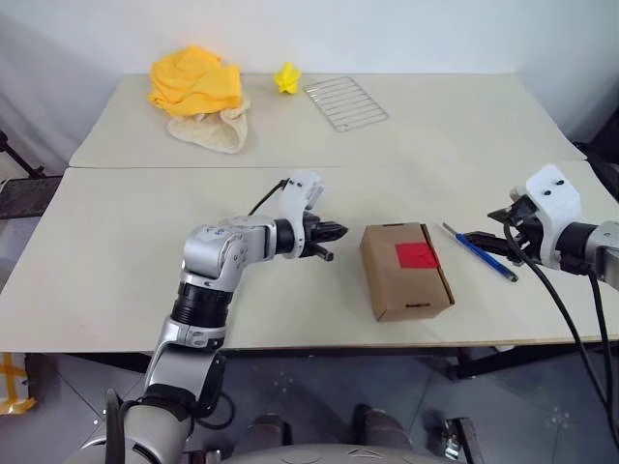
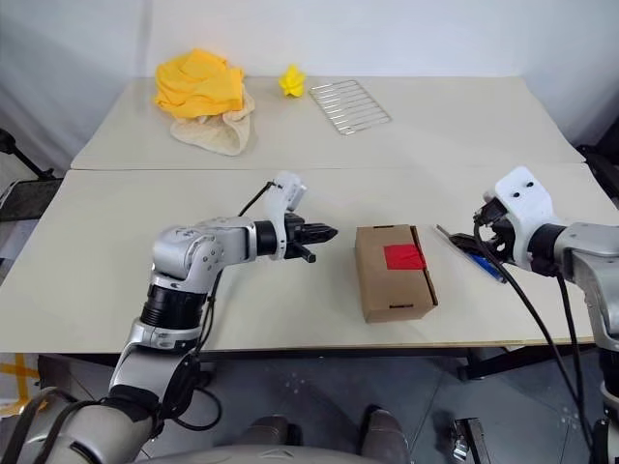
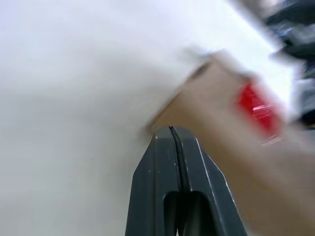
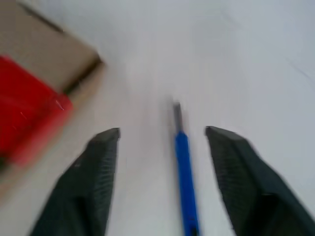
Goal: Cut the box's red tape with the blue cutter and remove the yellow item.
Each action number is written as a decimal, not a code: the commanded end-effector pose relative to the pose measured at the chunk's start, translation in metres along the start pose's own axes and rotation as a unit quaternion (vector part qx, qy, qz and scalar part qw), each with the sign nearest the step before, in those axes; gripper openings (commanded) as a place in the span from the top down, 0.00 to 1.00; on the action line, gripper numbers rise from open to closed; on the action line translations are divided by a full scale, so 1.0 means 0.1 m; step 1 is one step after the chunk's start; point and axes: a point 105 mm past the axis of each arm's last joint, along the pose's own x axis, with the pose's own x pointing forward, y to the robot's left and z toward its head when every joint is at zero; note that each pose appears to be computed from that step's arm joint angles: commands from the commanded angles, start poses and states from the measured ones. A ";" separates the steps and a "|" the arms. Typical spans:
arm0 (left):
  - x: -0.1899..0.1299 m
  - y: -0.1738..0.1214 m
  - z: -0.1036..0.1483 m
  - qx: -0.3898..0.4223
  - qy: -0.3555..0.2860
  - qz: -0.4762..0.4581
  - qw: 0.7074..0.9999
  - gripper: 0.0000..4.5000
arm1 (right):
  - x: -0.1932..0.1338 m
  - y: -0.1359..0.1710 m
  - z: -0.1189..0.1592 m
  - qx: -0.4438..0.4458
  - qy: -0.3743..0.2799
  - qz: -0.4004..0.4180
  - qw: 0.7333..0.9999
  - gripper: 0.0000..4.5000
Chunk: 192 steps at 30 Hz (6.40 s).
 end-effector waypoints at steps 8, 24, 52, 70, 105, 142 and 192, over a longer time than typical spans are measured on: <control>0.29 -0.47 -0.02 0.065 0.030 -0.092 0.993 1.00 | -0.03 0.33 -0.17 0.030 0.024 0.022 0.999 0.00; 0.47 -0.35 -0.47 0.119 0.111 -0.085 0.983 1.00 | 0.00 0.25 -0.63 0.038 0.091 0.020 0.995 0.00; 0.46 -0.33 -0.57 0.121 0.119 -0.081 0.982 1.00 | -0.17 0.14 -0.96 0.076 0.126 -0.004 0.989 0.00; 0.38 -0.28 -0.62 0.127 0.130 -0.078 0.980 1.00 | -0.15 0.03 -1.29 0.075 0.165 -0.008 0.983 0.00; 0.47 -0.36 -0.55 0.157 0.131 -0.093 0.974 1.00 | 0.05 0.10 -0.84 0.365 0.119 0.160 0.909 0.00; 0.26 -0.40 -0.68 0.162 0.169 -0.094 0.968 1.00 | 0.71 0.40 -0.73 0.369 0.113 0.300 0.872 0.61; 0.68 -0.30 -0.50 0.149 0.083 -0.069 0.983 1.00 | 0.11 0.21 0.31 0.200 0.167 0.096 0.961 1.00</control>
